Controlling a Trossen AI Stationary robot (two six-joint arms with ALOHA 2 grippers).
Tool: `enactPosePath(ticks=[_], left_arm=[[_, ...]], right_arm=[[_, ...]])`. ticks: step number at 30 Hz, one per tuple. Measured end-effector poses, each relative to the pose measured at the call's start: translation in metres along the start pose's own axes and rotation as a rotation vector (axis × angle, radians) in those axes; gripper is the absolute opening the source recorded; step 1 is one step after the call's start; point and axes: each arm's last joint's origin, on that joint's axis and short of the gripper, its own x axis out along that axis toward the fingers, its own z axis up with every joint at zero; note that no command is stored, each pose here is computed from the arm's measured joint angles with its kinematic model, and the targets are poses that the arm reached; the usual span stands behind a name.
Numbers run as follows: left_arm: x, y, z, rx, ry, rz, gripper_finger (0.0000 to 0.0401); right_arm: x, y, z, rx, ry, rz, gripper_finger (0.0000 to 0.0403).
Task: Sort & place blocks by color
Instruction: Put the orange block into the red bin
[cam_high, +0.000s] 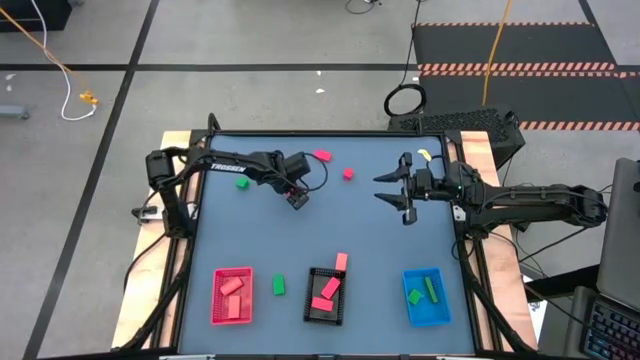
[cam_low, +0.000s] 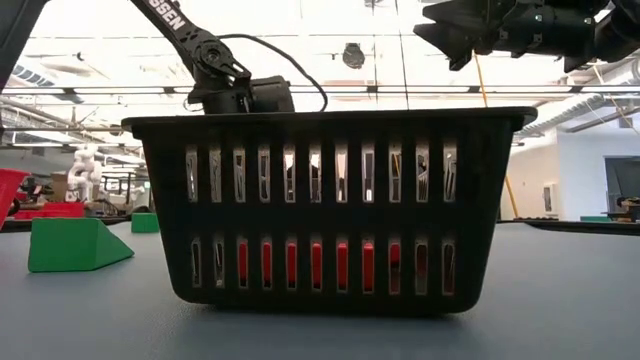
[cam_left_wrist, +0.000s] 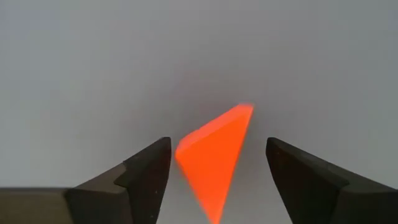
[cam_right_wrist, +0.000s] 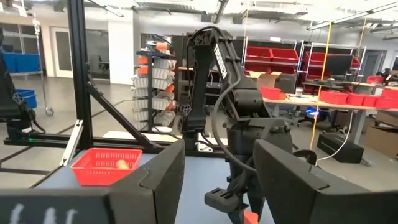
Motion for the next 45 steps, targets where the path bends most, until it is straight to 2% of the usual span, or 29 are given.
enactPosePath(ticks=[5, 13, 17, 22, 27, 32, 39, 45], left_arm=[[0.0, -0.002, -0.001, 0.005, 0.002, -0.001, 0.0216], [-0.001, -0.003, -0.002, 0.012, 0.01, -0.001, 0.009], [-0.002, -0.004, -0.004, 0.024, 0.032, -0.017, 0.0052], [-0.016, -0.011, -0.004, 0.036, 0.068, -0.125, 0.004], [-0.054, -0.028, 0.004, 0.081, 0.039, -0.135, 0.0038], [-0.104, -0.052, -0.004, 0.128, 0.008, -0.147, 0.0038], [-0.17, -0.08, -0.051, 0.113, 0.078, -0.153, 0.0038], [-0.202, -0.106, -0.109, 0.082, 0.167, -0.146, 0.0038]], right_arm=[[0.0, 0.0, 0.0, 0.005, 0.0, -0.001, 0.0187], [0.0, 0.0, 0.0, 0.005, 0.0, -0.001, 0.0187], [0.0, 0.0, 0.0, 0.005, 0.0, -0.002, 0.0187], [0.0, 0.0, 0.0, 0.004, 0.0, -0.003, 0.0187], [0.0, 0.0, 0.001, 0.002, -0.005, -0.003, 0.0187], [0.0, 0.0, 0.0, 0.006, 0.002, -0.001, 0.0187], [0.0, 0.0, -0.002, 0.011, 0.024, -0.001, 0.0187], [0.0, 0.0, -0.002, 0.02, 0.029, 0.0, 0.0187]])
